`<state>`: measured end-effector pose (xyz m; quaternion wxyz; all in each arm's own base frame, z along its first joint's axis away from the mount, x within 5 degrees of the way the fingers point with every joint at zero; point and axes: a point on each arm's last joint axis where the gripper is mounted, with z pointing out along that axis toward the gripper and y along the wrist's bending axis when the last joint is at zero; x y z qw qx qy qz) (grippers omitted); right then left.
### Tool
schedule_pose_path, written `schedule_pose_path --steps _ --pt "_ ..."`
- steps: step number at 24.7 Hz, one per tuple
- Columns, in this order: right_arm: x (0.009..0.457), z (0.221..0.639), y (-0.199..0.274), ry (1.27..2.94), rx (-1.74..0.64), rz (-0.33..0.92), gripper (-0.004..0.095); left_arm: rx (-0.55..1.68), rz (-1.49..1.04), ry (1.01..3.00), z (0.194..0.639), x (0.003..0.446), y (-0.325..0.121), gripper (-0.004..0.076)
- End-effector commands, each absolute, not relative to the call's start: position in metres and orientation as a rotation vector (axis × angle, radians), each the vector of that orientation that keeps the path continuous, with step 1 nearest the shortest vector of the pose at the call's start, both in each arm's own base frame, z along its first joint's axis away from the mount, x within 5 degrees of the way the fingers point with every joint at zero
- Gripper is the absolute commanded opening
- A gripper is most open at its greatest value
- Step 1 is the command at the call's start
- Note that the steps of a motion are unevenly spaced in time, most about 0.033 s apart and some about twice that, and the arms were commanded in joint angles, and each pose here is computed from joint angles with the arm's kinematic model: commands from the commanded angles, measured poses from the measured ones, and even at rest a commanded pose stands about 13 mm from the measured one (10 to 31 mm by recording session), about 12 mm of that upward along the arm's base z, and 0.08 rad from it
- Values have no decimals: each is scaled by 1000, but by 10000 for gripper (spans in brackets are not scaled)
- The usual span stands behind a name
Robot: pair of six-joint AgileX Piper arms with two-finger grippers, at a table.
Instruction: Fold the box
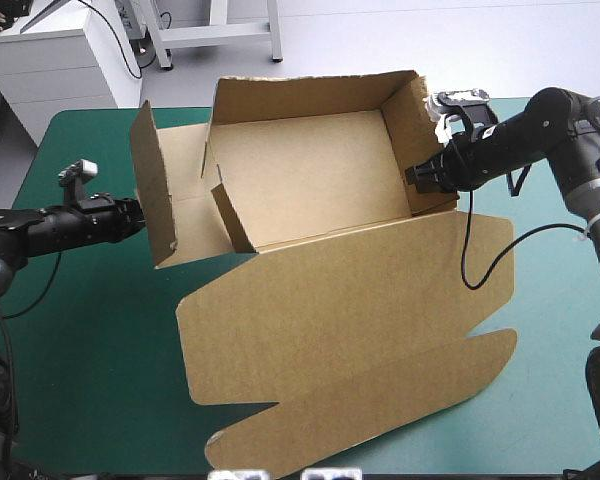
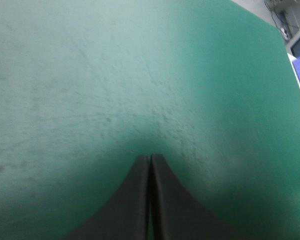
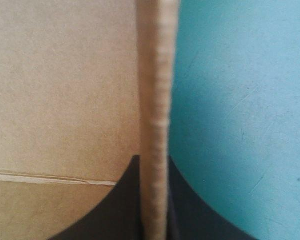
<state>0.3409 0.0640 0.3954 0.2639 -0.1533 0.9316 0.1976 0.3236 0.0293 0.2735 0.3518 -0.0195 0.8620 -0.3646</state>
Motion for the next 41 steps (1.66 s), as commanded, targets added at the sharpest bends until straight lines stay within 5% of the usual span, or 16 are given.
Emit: schedule_pose_path --steps 1,13,32,36,40,41 --pt "333 419 76 2390 -438 563 -17 23 -1153 2114 302 324 -18 -8" --pt "351 397 71 2479 -359 321 -15 203 -1533 1986 341 308 -66 -9" --pt "352 397 70 2479 -347 300 -15 188 -1321 1957 381 277 -77 -3" --pt "352 397 70 2483 -349 295 -15 206 -1299 1976 379 277 -77 150" --pt "351 397 69 2487 -351 292 -16 173 -1351 1948 383 276 -78 533" --pt "351 397 69 2487 -351 292 -16 159 -1371 1931 385 277 -78 552"
